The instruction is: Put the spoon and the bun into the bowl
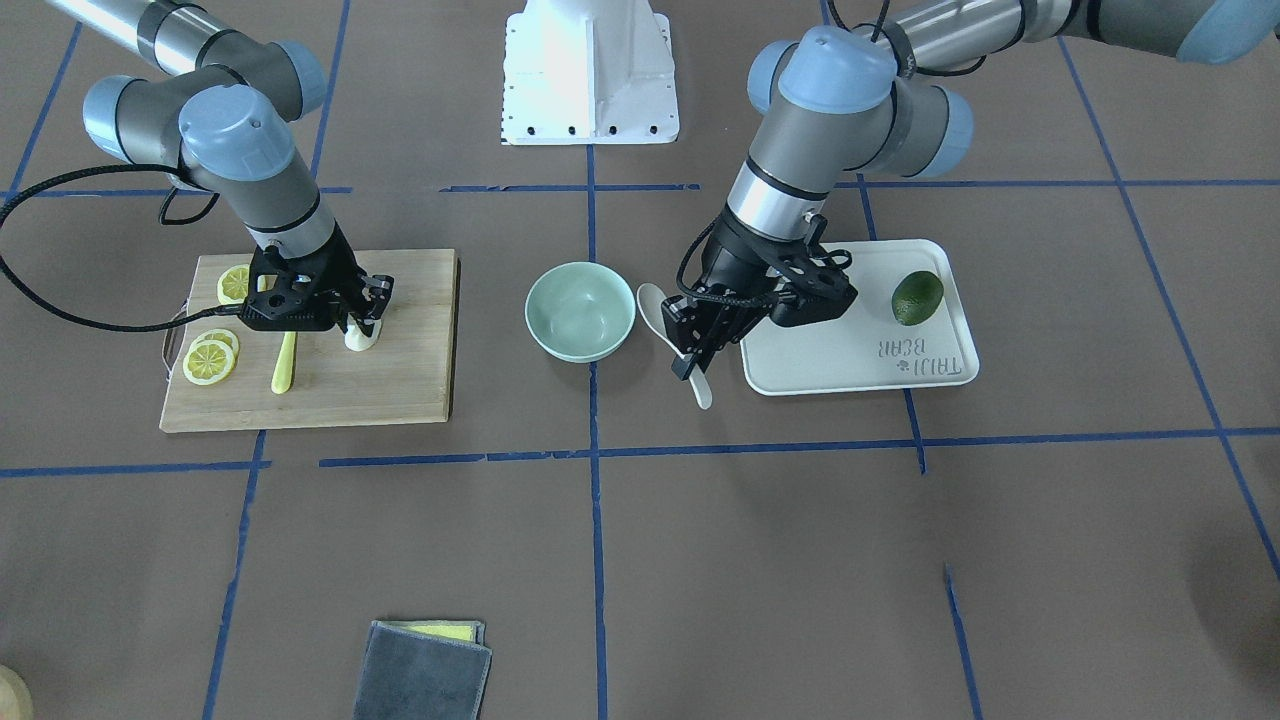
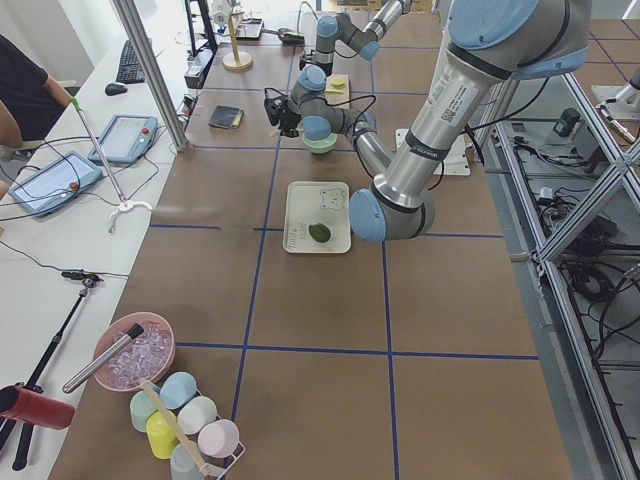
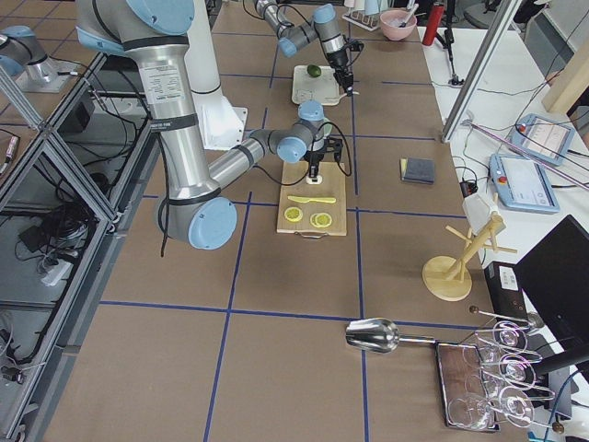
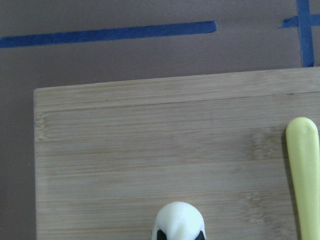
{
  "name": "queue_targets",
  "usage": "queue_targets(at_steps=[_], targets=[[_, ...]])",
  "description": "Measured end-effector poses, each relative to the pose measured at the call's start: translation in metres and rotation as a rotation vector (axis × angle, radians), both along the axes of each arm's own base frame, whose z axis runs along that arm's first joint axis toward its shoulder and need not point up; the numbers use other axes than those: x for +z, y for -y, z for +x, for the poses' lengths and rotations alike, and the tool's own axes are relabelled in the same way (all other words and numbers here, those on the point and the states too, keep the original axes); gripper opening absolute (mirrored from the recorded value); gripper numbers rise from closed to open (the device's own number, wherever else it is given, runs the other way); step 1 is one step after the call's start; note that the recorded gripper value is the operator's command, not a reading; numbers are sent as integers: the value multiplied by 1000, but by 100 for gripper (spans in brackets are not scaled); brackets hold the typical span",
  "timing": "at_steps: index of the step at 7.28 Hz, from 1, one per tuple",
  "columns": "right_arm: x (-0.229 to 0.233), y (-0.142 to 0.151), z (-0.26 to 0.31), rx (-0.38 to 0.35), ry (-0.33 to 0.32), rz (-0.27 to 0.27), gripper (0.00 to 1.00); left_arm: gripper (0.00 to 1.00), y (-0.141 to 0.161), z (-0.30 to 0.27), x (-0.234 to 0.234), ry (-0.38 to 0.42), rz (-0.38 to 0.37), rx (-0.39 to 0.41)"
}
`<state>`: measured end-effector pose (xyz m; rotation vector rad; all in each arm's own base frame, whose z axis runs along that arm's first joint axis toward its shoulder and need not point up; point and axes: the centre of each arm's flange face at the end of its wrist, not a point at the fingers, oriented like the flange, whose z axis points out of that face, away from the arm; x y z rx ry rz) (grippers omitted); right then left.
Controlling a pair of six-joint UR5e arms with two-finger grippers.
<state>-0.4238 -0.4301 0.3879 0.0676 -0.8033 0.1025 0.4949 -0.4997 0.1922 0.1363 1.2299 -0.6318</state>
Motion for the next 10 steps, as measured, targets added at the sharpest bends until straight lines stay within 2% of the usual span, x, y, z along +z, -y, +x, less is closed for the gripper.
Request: queue_targets(at_steps=[2,4,5,6,7,10], targets=[[-5,0,3,-6,12,2,0,0,-18,27,-1,-30,-6,-8],[-14,9,18,1,39,-3,0,0,-39,47,-6,-43,-8,20],[-20,17,26,6,57,-11,0,17,-49,56,-8,-46,-8,37],[-30,24,30,10,71,-11,0,64,-56,62,-9,-46,-6,48],[-35,27,31,13,78,-9,0,100,-59,65,-8,-44,-4,54],[-46,29,31,13,96,3,0,100,-49,53,-11,-35,15,44]])
